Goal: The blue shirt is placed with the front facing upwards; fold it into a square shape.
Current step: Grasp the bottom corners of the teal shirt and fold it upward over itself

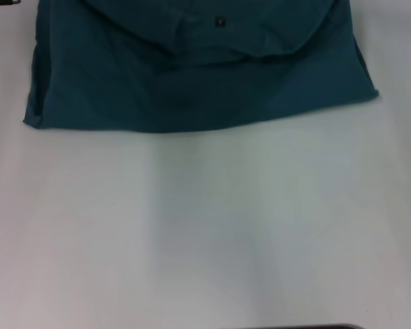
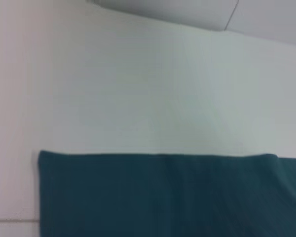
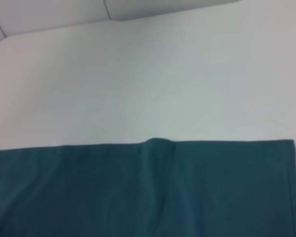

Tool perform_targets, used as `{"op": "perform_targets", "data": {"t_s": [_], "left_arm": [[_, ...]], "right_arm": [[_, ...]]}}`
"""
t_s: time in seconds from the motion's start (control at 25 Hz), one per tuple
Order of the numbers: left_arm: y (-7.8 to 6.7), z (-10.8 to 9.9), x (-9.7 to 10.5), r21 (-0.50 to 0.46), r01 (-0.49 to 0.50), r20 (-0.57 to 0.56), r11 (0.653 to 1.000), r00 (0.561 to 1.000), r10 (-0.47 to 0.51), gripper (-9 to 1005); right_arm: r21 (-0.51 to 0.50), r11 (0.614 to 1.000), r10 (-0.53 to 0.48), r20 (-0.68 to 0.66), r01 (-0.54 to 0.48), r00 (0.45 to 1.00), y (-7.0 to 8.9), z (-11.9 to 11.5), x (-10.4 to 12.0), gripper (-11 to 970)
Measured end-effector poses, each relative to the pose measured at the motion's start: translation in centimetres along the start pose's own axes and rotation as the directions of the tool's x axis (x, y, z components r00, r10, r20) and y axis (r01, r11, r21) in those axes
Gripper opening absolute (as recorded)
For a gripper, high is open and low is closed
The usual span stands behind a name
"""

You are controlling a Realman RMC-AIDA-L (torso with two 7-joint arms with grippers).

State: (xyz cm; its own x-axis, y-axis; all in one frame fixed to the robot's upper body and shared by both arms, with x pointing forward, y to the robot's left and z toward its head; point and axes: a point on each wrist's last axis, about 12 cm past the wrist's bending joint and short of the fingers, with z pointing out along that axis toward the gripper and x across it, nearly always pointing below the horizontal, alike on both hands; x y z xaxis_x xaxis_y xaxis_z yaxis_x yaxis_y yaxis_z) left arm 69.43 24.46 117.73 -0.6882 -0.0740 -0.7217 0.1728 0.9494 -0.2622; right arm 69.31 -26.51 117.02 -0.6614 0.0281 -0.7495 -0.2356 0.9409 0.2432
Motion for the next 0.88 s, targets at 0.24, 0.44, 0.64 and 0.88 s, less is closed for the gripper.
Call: {"op": "perform_targets", "data": {"t_s": [0.24, 0.44, 0.64, 0.88], "left_arm": [[-0.2, 0.2, -0.1, -0.013, -0.023, 0.017, 1.0, 1.0, 0.023, 22], [-0.5, 0.3, -0.5, -0.017, -0.033, 0.032, 0.999, 0.999, 0.033, 23], [-1.0, 0.8, -0.1, -0.017, -0.064, 0.014, 0.998, 0.998, 0.064, 24], [-1.3, 1.2, 0.5, -0.019, -0.086, -0.005, 0.996, 0.996, 0.086, 26]], "right_arm": [[0.013, 1.0, -0.001, 0.023, 0.001, 1.0, 0.0, 0.1, -0.3, 55], [0.03, 1.0, -0.007, 0.05, 0.005, 0.999, -0.1, 0.2, -0.6, 57], [0.032, 0.998, -0.046, 0.02, 0.045, 0.999, 0.6, 0.9, 0.1, 59], [0.045, 0.994, -0.094, -0.031, 0.096, 0.995, 0.8, 1.6, 1.2, 61]]}}
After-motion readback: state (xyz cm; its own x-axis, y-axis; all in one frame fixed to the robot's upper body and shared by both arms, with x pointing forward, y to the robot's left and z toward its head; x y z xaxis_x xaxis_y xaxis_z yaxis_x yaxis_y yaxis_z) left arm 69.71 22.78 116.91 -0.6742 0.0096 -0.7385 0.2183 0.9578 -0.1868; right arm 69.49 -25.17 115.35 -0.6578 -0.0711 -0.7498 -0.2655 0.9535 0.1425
